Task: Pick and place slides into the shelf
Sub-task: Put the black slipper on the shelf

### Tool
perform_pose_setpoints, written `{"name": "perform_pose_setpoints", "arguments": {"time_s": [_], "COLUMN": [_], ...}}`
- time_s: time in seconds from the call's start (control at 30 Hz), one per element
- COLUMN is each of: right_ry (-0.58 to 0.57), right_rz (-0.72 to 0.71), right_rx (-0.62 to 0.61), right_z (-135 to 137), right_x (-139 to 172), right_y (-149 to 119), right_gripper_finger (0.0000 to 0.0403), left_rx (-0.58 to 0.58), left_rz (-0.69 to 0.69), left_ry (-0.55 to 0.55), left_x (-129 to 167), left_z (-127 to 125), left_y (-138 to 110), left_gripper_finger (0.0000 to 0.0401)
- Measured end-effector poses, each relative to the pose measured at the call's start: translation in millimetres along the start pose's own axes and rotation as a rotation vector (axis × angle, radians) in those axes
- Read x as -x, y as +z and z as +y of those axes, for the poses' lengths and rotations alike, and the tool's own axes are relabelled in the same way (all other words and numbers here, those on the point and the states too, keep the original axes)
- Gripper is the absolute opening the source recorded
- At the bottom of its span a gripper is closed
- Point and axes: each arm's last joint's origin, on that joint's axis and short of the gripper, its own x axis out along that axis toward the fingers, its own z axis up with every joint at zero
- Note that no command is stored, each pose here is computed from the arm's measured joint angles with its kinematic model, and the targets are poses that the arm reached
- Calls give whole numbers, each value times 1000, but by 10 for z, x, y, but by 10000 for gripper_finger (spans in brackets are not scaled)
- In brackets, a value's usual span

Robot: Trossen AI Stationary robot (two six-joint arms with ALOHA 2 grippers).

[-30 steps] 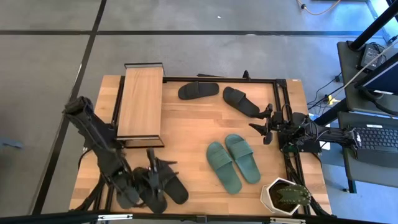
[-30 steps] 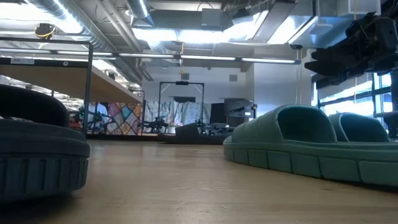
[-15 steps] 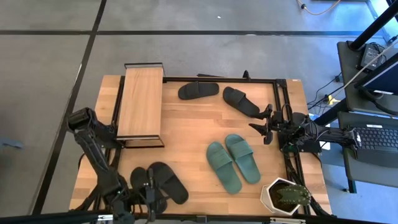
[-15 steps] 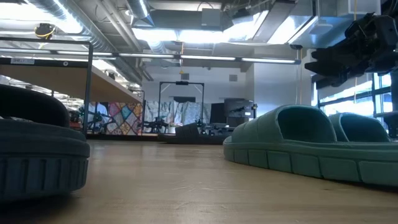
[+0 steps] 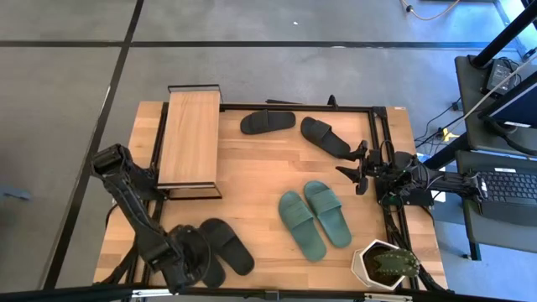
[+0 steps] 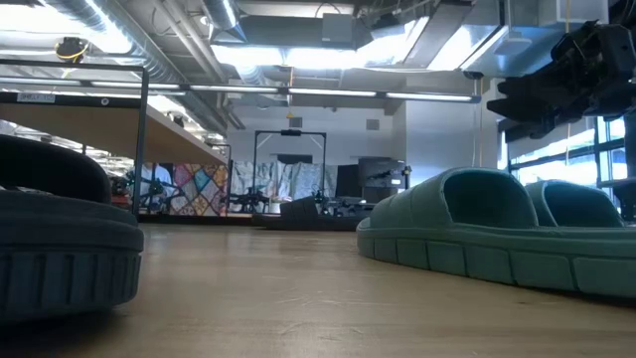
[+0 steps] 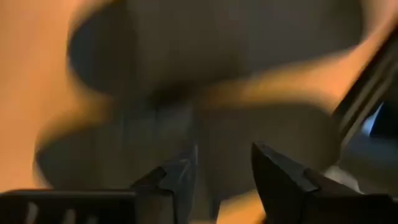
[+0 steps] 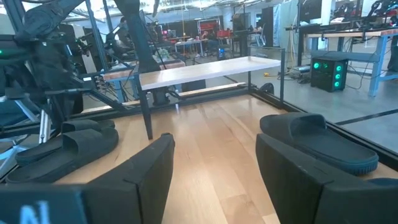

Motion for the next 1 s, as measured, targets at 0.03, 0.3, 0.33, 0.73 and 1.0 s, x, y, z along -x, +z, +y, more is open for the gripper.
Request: {"name": "perform_pose_setpoints", "arguments": {"time_s": [0.03, 0.3, 0.33, 0.73, 1.0], "right_ry": [0, -3, -3, -3, -3], "right_rz": [0, 0, 0, -1, -1], "right_rx": [1, 23, 30, 34, 34], "right_z": [0, -1, -1, -1, -1], "right_x": [0, 0, 0, 0, 0], "right_y": [0, 0, 0, 0, 0], "right_gripper_finger": [227, 227, 227, 227, 227], "left_rx": [25, 165, 169, 183, 196], "left_rz": [51, 171, 198, 274, 269], "left_ry": [8, 57, 76, 67, 73], "left_x": [0, -37, -70, -143, -163], "left_z": [4, -60, -74, -184, -169], "left_y": [-12, 78, 102, 356, 456], "left_gripper_finger": [130, 73, 66, 30, 31]}}
